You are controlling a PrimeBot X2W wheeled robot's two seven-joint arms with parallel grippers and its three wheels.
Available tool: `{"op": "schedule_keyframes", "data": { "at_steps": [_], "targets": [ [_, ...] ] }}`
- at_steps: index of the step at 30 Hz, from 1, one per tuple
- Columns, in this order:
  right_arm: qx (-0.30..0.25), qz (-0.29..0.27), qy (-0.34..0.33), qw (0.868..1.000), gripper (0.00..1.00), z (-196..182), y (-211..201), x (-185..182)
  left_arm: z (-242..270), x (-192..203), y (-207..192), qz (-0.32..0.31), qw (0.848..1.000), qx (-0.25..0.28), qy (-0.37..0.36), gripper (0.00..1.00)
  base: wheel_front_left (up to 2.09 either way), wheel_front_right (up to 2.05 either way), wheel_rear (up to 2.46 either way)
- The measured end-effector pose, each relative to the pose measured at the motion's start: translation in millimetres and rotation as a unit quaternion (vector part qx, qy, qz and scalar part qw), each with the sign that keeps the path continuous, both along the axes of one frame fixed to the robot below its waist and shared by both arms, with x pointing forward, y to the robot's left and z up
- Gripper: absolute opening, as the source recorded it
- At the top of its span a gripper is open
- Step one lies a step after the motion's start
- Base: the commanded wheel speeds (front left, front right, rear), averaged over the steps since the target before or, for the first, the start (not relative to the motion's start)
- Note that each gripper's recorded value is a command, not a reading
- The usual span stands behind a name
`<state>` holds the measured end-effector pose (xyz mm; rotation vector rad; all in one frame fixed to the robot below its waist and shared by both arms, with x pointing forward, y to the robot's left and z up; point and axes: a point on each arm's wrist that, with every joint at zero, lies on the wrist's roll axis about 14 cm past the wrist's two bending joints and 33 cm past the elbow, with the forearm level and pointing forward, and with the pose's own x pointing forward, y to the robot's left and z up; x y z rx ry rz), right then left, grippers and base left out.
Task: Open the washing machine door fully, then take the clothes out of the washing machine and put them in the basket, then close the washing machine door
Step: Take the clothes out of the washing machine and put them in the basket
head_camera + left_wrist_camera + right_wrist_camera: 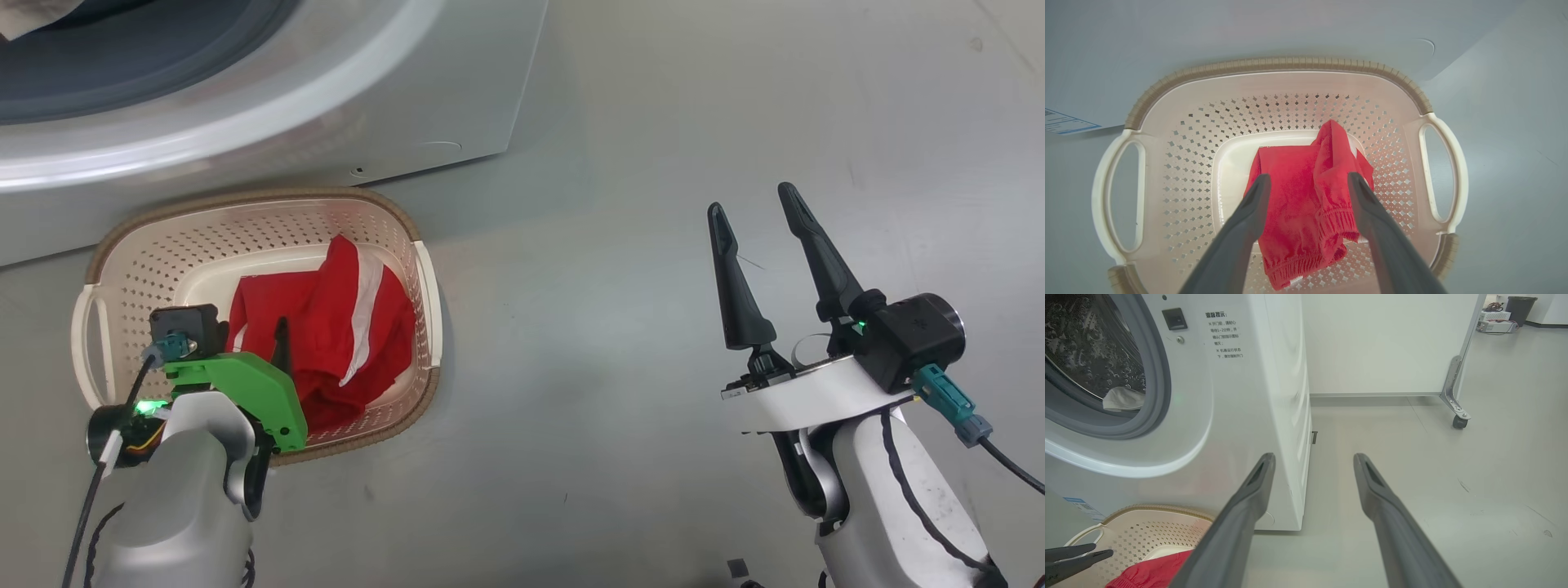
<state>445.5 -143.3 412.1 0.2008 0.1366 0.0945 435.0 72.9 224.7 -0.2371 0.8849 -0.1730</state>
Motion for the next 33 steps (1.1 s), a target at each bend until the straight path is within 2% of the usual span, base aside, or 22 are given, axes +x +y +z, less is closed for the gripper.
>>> {"op": "schedule_keyframes", "data": {
  "at_steps": [7, 16, 30, 33],
  "targets": [
    [0.002, 0.004, -0.011, 1.000, 1.00, 9, 3, 0, 25, 12, 9, 0.013, 0.998, 0.001, -0.068, 1.00, 0.00, 0.00, 0.00],
    [0.002, -0.002, -0.029, 1.000, 1.00, 27, 2, -4, 71, 26, 22, 0.038, 0.987, -0.003, -0.154, 1.00, 0.00, 0.00, 0.00],
    [0.004, 0.001, -0.042, 0.999, 1.00, 44, 6, -23, 150, 31, 47, 0.076, 0.961, -0.008, -0.264, 1.00, 0.00, 0.00, 0.00],
    [0.004, 0.005, -0.044, 0.999, 1.00, 47, 8, -29, 177, 33, 53, 0.080, 0.949, -0.006, -0.304, 1.00, 0.00, 0.00, 0.00]
  ]
}}
